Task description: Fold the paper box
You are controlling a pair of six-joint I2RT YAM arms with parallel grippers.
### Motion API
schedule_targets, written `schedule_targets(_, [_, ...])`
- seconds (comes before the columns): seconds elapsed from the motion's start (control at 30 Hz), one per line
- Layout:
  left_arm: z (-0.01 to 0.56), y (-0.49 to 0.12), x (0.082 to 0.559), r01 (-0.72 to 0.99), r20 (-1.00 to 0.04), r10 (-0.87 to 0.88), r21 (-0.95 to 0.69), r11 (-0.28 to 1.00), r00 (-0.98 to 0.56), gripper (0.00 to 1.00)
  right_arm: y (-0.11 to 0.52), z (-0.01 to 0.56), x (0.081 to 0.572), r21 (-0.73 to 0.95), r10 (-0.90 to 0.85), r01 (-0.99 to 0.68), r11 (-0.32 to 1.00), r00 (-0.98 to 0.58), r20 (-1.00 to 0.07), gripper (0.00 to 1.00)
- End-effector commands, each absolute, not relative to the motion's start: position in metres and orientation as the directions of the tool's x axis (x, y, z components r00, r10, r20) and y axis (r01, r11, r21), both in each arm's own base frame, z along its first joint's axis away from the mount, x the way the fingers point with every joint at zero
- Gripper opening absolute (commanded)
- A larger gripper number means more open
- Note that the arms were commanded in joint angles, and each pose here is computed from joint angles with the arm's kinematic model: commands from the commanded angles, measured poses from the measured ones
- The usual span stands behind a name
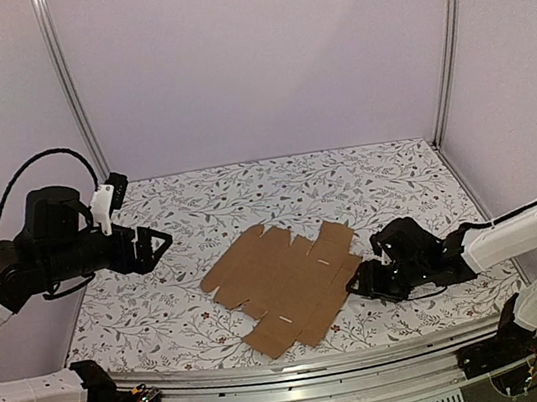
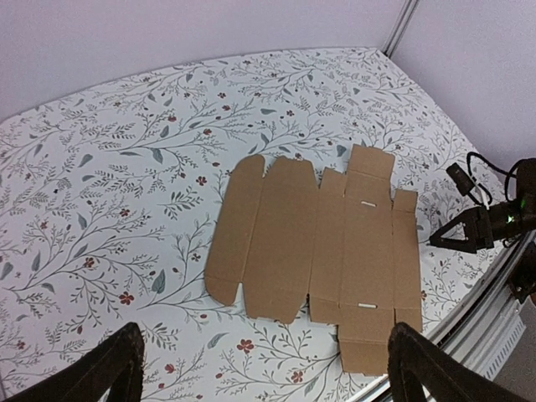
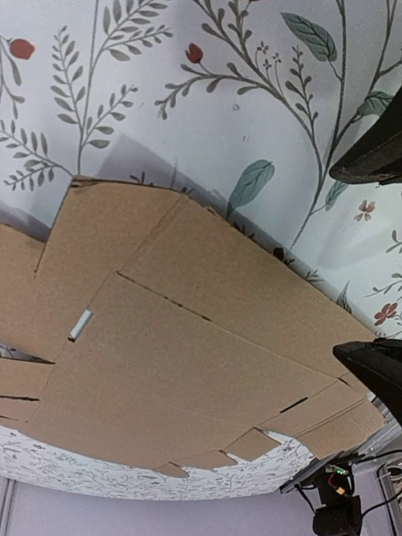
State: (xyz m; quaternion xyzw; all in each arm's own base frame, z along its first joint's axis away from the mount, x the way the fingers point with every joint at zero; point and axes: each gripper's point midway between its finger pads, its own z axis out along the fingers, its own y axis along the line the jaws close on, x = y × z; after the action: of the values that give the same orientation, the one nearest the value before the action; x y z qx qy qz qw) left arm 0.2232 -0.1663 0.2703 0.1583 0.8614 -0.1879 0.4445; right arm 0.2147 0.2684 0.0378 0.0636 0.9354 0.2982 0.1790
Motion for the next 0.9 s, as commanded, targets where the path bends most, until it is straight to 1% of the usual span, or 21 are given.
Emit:
schedule_targets(0.0, [0.267,-0.165,0.222,0.442,-0.822,0.103,-0.191,0.877,-0.56,1.0,0.282,0.051,0.218,0.705,0.406,0.119,0.699,-0.878,-0.254,0.61])
schedule_targets(0.03, [0.267,-0.165,0.222,0.442,-0.822,0.103,-0.191,0.876,-0.56,1.0,0.284,0.051,0.219,0.712,0.419,0.123,0.692,-0.871,-0.257,0.61])
schedule_targets(0.17, [0.268,-0.165,0.221,0.443,-0.823,0.098,-0.197,0.875,-0.56,1.0,0.298,0.047,0.217,0.766,0.45,0.143,0.627,-0.869,-0.205,0.62])
schedule_targets(0.3, [0.268,-0.165,0.221,0.445,-0.822,0.099,-0.198,0.874,-0.56,0.99,0.309,0.032,0.211,0.803,0.468,0.196,0.563,-0.877,-0.114,0.62])
schedule_targets(0.47, [0.268,-0.165,0.22,0.445,-0.823,0.098,-0.198,0.873,-0.559,1.0,0.317,0.015,0.205,0.819,0.495,0.249,0.517,-0.868,-0.049,0.61])
schedule_targets(0.6, [0.268,-0.165,0.22,0.445,-0.823,0.099,-0.197,0.873,-0.559,1.0,0.32,0.003,0.203,0.818,0.505,0.272,0.506,-0.863,-0.025,0.61])
schedule_targets(0.8, [0.266,-0.165,0.221,0.443,-0.821,0.102,-0.194,0.875,-0.561,1.0,0.317,-0.009,0.201,0.809,0.52,0.292,0.509,-0.854,-0.019,0.53])
schedule_targets(0.87, [0.265,-0.166,0.222,0.443,-0.819,0.104,-0.194,0.875,-0.564,1.0,0.313,-0.01,0.207,0.808,0.548,0.295,0.51,-0.836,-0.041,0.51])
